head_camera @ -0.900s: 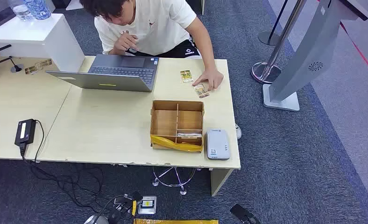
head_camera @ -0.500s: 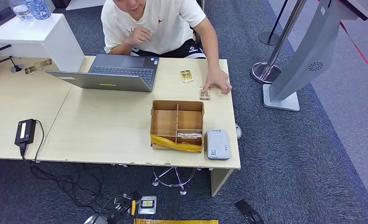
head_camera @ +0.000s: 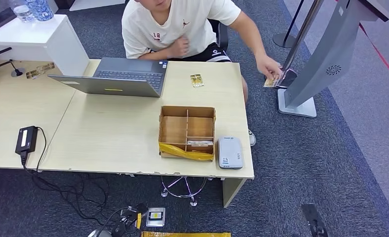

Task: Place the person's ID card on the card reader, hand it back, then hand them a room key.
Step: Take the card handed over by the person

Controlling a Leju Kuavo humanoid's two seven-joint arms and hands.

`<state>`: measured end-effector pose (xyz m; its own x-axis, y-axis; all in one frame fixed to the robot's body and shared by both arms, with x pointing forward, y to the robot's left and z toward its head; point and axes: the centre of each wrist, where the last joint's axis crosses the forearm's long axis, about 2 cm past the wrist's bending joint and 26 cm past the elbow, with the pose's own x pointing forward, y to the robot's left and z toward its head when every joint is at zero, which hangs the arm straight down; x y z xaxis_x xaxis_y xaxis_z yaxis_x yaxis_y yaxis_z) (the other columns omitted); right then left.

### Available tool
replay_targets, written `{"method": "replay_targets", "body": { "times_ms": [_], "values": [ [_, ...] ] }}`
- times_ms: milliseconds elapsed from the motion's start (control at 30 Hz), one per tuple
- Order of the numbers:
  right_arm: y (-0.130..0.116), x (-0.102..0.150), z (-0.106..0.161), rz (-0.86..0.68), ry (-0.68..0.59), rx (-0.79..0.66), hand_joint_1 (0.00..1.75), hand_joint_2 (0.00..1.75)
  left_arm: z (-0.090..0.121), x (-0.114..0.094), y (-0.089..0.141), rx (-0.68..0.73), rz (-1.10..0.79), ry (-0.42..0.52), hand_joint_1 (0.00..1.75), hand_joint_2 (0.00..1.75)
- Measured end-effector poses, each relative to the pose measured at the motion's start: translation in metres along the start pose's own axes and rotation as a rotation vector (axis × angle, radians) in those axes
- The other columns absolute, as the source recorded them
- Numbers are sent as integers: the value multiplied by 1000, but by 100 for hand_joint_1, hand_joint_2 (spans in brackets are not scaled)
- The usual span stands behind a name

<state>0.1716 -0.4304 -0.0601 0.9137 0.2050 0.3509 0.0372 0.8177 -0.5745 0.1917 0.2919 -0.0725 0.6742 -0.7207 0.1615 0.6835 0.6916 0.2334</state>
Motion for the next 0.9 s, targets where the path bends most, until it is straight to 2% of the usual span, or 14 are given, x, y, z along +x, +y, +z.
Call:
{"method": "replay_targets", "body": {
  "times_ms": [133, 300, 500, 633, 733, 800, 900],
  "values": [
    [-39, 26, -12, -116, -204, -153, 0, 175, -1, -5, -1, 5, 5, -19, 0, 175],
    [-102, 97, -17, -196, -498, -337, 0, 175, -1, -10, -1, 11, -3, -40, 0, 175],
    [-149, 184, 6, -203, -769, -480, 0, 175, -1, -13, -1, 16, -8, -59, 0, 175],
    [-161, 232, 32, -128, -935, -540, 0, 175, -1, -13, -1, 16, -9, -70, 0, 175],
    [-164, 292, 79, -12, -1158, -571, 0, 175, -1, -11, 0, 22, -15, -82, 0, 175],
    [-155, 323, 111, 53, -1283, -550, 0, 175, -1, -9, 2, 28, -21, -91, 0, 175],
    [-128, 348, 144, 126, -1398, -447, 0, 175, -1, -6, 2, 34, -27, -97, 0, 175]
  ]
}}
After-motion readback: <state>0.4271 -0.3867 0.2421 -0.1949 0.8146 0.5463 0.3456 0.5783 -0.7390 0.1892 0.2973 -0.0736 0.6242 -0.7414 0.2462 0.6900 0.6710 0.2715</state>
